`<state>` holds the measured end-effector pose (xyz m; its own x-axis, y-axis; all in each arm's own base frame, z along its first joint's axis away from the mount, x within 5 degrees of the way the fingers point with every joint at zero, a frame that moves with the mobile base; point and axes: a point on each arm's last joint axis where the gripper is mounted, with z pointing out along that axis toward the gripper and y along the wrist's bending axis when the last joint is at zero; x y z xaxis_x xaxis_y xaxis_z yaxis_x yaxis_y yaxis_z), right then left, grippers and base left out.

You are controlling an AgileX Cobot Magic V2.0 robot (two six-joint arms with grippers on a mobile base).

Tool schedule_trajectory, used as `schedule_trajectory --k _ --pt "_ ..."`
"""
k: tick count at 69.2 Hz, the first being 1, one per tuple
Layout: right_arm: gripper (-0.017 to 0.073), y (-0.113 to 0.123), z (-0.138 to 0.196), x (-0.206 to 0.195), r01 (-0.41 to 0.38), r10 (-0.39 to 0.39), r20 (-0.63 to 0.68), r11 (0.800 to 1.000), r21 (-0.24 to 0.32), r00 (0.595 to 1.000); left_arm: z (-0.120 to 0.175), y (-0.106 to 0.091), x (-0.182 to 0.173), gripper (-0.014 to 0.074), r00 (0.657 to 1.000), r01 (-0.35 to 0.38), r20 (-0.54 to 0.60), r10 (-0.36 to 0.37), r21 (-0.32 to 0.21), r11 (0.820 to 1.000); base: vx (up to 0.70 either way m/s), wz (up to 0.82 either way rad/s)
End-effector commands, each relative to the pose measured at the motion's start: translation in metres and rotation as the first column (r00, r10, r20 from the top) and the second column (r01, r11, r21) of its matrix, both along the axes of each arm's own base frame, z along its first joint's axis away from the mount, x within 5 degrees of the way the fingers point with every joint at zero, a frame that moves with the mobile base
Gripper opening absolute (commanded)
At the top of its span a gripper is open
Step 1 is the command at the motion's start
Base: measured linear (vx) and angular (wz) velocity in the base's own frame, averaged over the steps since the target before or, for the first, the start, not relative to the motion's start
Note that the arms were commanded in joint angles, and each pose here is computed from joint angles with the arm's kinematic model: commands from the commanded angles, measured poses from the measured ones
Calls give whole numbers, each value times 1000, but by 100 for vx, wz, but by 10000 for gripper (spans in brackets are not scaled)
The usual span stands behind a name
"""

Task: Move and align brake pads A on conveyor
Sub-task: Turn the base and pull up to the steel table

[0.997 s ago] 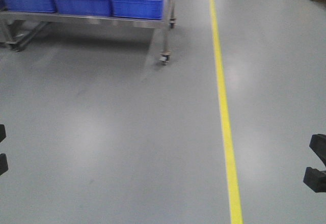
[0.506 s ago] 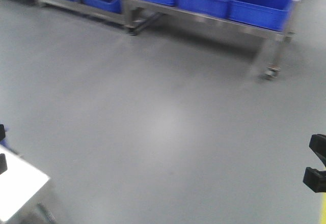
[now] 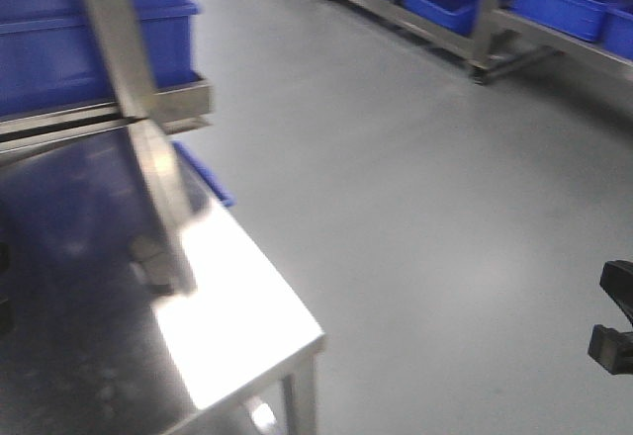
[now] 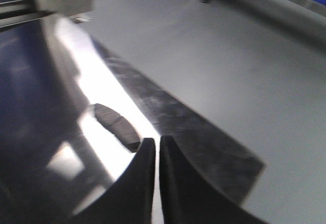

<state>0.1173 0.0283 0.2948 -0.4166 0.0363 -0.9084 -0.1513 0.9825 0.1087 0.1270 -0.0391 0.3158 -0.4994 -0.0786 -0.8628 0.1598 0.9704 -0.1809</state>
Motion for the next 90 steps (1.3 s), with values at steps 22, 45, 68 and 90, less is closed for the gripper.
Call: schedule_trajectory --k 22,45,68,90 --pt "-10 1 15 3 -13 11 90 1000 11 996 13 -2 2 -7 996 16 85 -13 -28 999 8 74" --pt "-10 1 15 3 -13 11 90 1000 11 996 13 -2 2 -7 996 16 85 -13 -28 999 8 58" --pt "-10 1 15 3 -13 11 90 1000 11 996 13 -2 2 -7 996 16 85 -13 -28 999 6 43" --pt "-10 1 15 3 -13 11 90 1000 11 996 13 -2 2 -7 996 16 85 -13 -28 999 0 2"
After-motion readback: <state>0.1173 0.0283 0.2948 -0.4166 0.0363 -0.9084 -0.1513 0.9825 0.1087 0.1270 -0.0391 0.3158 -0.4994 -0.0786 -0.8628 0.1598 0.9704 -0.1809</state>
